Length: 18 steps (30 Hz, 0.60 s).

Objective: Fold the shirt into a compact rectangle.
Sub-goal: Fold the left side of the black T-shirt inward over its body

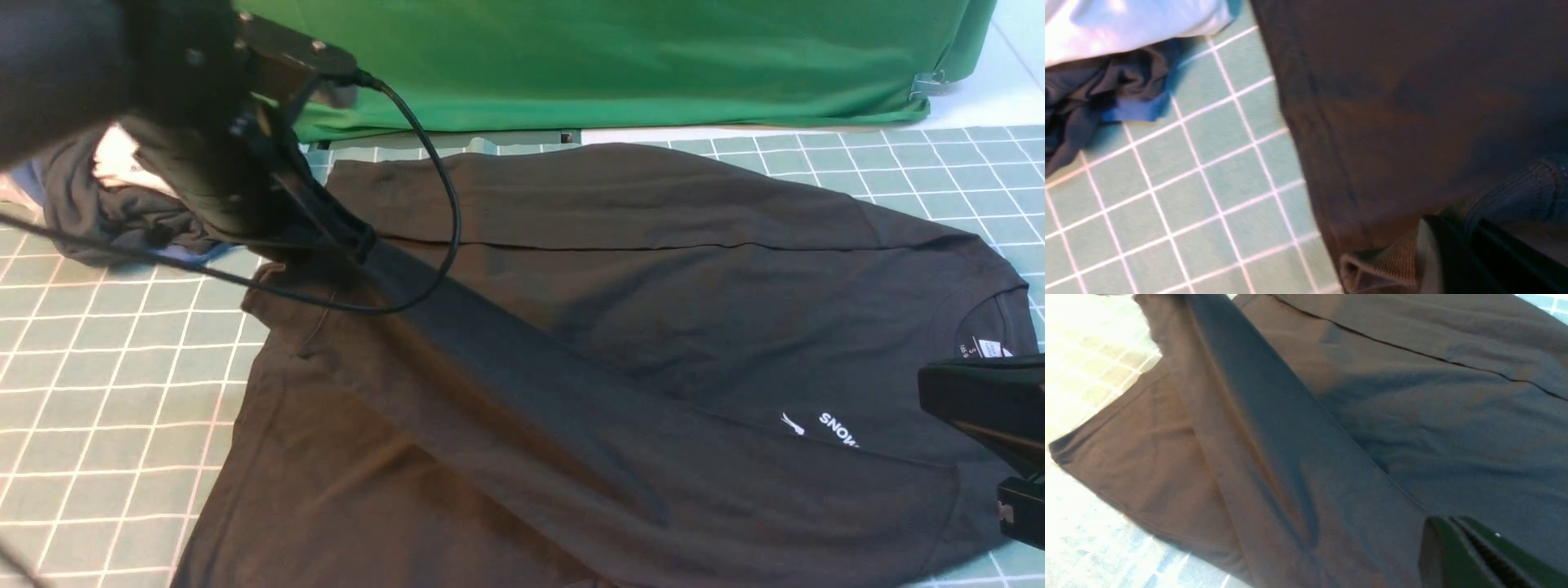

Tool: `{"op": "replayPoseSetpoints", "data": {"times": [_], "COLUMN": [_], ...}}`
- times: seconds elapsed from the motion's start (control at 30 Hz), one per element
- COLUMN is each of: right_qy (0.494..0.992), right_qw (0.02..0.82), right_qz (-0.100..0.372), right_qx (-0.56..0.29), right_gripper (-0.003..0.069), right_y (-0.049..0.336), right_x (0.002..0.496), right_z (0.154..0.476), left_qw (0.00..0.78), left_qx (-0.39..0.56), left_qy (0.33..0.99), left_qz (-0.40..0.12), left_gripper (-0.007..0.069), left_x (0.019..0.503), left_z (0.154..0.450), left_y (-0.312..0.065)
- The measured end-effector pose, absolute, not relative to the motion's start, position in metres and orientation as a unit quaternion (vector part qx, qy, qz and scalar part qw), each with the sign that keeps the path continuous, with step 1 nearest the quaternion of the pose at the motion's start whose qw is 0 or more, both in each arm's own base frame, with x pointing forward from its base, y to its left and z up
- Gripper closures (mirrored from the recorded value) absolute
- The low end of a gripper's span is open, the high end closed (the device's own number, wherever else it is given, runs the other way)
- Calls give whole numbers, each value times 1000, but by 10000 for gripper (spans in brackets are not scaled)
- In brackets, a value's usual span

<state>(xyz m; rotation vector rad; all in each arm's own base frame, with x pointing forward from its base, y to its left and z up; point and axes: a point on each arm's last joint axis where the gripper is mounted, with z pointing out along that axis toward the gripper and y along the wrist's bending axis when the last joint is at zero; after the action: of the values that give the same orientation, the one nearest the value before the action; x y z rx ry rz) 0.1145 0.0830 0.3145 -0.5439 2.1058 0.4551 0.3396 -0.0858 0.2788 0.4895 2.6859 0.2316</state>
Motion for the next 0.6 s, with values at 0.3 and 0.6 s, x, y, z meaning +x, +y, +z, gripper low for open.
{"op": "replayPoseSetpoints", "data": {"times": [0.3, 0.6], "right_qy": [849, 850], "right_qw": [444, 442], "right_qz": [184, 183], "right_qx": [-219, -220], "right_gripper": [642, 641], "right_y": [83, 83], "right_x": [114, 114], "right_z": [314, 314], "left_qw": [173, 201], "left_qx": [166, 172], "left_qy": [962, 955], "left_qz": [131, 137], "left_gripper": [613, 613], "left_x": [378, 394], "left_z": [242, 229], "left_y": [-89, -92]}}
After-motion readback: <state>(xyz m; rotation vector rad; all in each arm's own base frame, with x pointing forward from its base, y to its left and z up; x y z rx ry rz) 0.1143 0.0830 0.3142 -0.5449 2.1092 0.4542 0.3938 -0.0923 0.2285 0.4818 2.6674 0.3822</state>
